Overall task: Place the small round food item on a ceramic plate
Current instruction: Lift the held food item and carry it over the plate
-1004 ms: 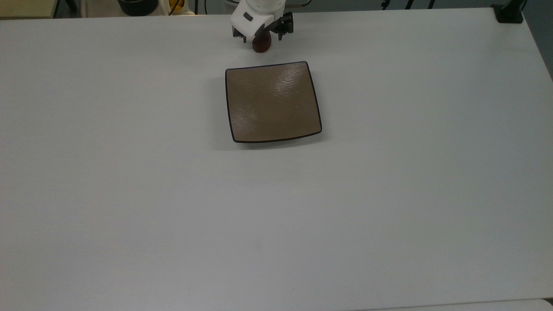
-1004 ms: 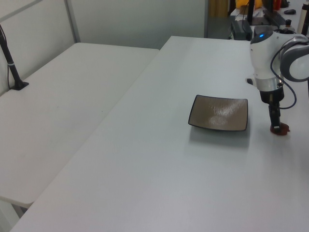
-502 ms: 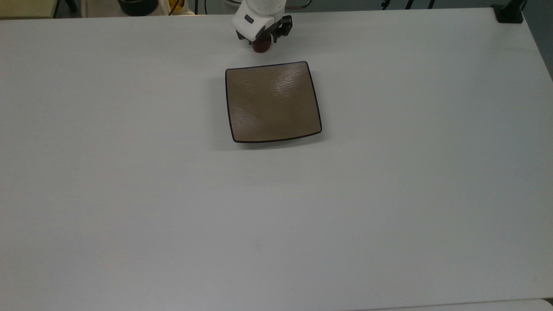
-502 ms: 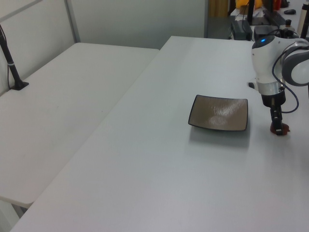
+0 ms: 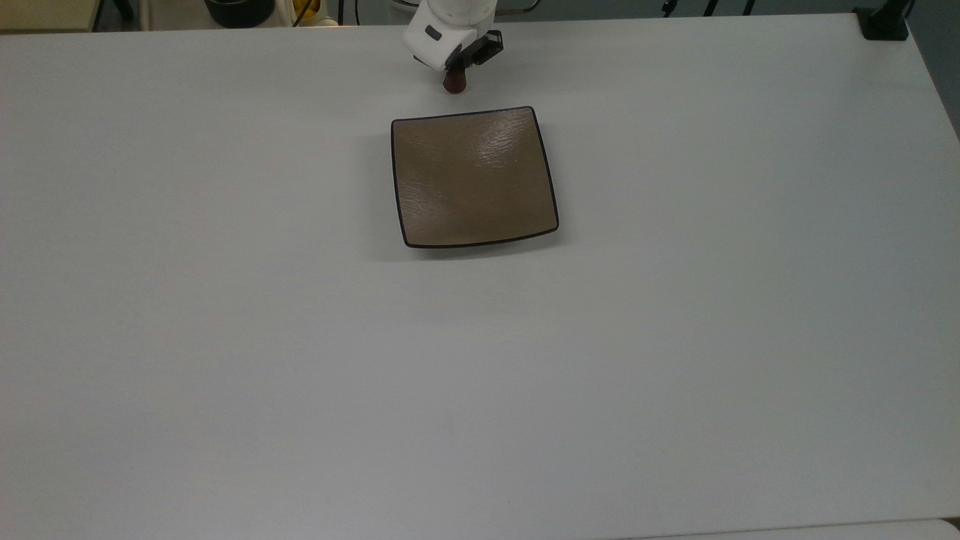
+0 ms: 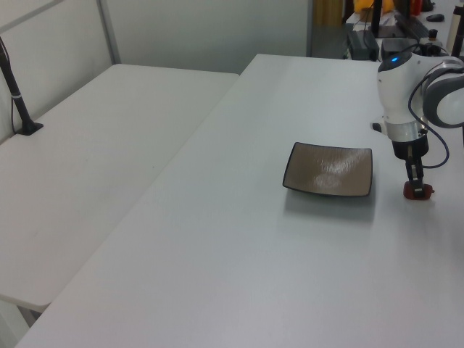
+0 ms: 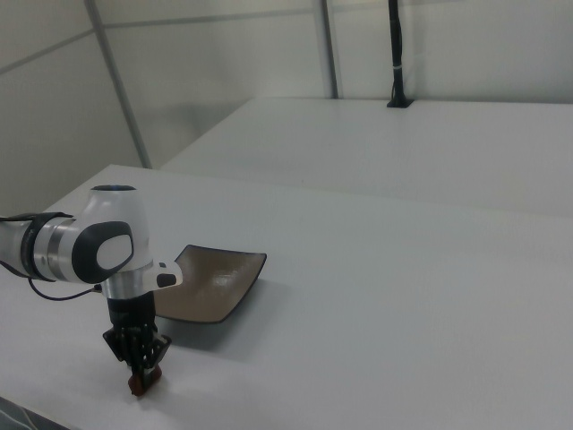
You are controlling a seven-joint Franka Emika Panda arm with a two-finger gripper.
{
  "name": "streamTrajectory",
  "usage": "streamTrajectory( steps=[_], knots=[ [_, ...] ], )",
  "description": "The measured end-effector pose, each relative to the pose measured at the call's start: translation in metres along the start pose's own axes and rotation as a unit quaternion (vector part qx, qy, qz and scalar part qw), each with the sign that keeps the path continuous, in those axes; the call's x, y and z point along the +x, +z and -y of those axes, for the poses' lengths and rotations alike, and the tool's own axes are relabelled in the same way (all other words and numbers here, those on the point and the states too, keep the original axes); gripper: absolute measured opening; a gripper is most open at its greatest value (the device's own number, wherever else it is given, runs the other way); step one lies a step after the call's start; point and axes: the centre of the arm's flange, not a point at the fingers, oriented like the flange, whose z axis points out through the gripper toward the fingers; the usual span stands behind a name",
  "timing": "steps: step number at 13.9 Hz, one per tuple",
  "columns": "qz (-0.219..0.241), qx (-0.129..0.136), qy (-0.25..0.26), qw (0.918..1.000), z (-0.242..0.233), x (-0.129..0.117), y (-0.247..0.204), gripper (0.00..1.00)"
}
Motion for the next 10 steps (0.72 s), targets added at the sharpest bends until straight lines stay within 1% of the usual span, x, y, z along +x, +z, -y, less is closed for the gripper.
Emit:
streamTrajectory(
  steps=[3, 6, 7, 10],
  knots=[
    [0.017, 0.000, -0.022, 0.9996, 0.000, -0.001, -0.011, 0.14],
    [0.027, 0.002, -0.036, 0.9990, -0.006, 0.003, -0.050, 0.14],
    [0.024, 0.004, -0.036, 0.9990, -0.009, 0.006, -0.061, 0.14],
    [-0.008, 0.007, -0.030, 0.9995, -0.019, 0.017, -0.098, 0.13]
  ],
)
